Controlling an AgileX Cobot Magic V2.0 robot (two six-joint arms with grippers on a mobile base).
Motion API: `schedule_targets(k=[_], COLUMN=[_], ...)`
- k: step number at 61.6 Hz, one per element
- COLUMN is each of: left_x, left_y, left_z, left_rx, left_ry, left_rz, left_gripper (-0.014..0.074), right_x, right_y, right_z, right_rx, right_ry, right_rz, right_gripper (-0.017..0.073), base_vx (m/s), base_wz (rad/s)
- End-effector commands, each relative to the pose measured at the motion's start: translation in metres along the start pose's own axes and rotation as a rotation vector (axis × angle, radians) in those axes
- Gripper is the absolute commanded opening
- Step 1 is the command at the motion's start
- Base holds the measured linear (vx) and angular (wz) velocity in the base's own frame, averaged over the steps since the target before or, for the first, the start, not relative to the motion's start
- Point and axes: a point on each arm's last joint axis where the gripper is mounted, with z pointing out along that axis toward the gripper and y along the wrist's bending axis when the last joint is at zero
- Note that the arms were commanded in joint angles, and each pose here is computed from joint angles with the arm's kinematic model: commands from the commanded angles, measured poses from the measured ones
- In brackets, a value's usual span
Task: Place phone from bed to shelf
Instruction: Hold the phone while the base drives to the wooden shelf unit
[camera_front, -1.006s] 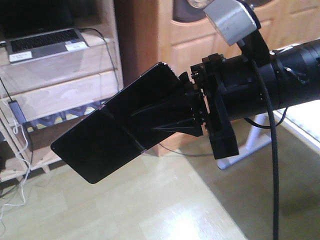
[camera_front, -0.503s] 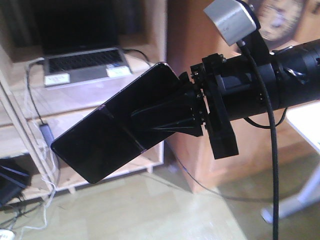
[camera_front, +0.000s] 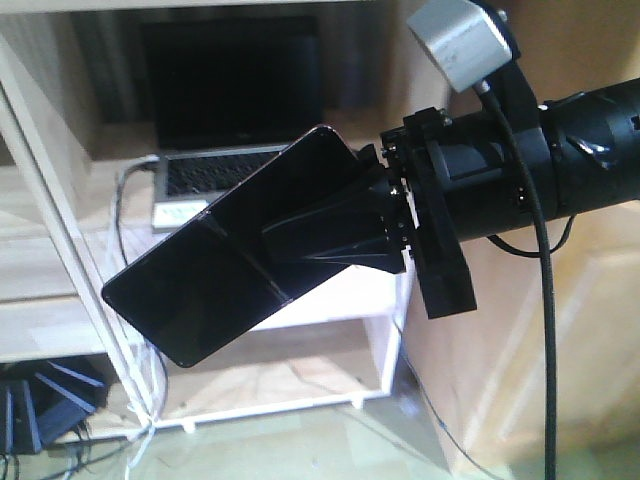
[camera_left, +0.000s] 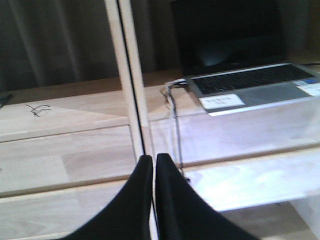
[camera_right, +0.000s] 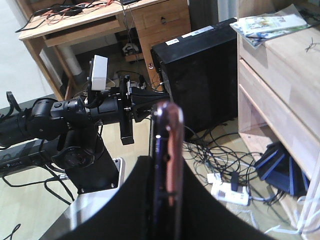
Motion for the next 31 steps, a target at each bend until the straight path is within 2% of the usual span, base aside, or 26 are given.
schedule_targets(k=[1,31], left_x=[-0.0143,-0.0143], left_y=[0.0016,0.0016], left_z=[-0.0028,-0.0028], left_rx=[-0.008,-0.008], left_ry=[-0.105,-0.105], left_rz=[-0.014,-0.014], left_gripper=[0.0001,0.0001], right_x=[-0.0171,-0.0171], right_y=[0.0197,0.0197], right_z=[-0.0088,-0.0088], right_rx=[-0.077,-0.077], right_ry=[-0.088,-0.088], right_rz=[-0.022,-0.022], right_gripper=[-0.0002,-0.0002], base_vx=[0.37,0.33], base_wz=[0.30,0.18])
